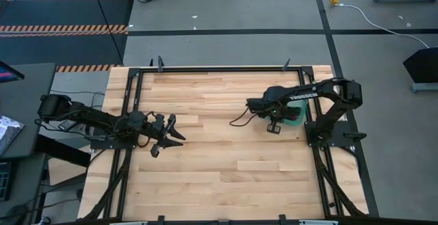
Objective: Pick and place USB-C Cables
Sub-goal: Move the bin from the top right to the center of the table
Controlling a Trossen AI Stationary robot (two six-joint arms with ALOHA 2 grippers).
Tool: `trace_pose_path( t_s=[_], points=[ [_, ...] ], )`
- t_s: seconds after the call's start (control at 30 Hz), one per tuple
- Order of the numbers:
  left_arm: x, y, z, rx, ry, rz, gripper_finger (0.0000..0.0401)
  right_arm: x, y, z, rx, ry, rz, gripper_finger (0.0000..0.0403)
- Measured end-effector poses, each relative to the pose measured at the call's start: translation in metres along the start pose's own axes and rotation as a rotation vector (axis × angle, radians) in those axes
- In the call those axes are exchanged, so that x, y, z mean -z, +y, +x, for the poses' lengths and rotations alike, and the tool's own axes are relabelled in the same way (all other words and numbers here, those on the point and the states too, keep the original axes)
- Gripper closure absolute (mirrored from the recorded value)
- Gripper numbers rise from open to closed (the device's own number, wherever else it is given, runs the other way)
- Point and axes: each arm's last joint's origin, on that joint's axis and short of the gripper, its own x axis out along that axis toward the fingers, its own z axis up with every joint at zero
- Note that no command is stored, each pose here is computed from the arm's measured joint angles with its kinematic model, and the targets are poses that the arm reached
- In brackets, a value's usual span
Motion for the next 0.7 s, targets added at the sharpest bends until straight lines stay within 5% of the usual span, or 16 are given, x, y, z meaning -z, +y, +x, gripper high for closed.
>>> trace_pose_path(
  t_s=[0.3, 0.7],
  points=[
    [0.0, 0.0, 0.0, 0.0, -0.001, 0.0, 0.0282, -0.042, 0.053, -0.05, -0.058, -0.181, -0.128, 0.0398],
    [0.0, 0.0, 0.0, 0.0, 0.0, -0.019, 0.0282, -0.111, 0.134, -0.074, -0.029, -0.197, -0.328, 0.0398]
  ],
)
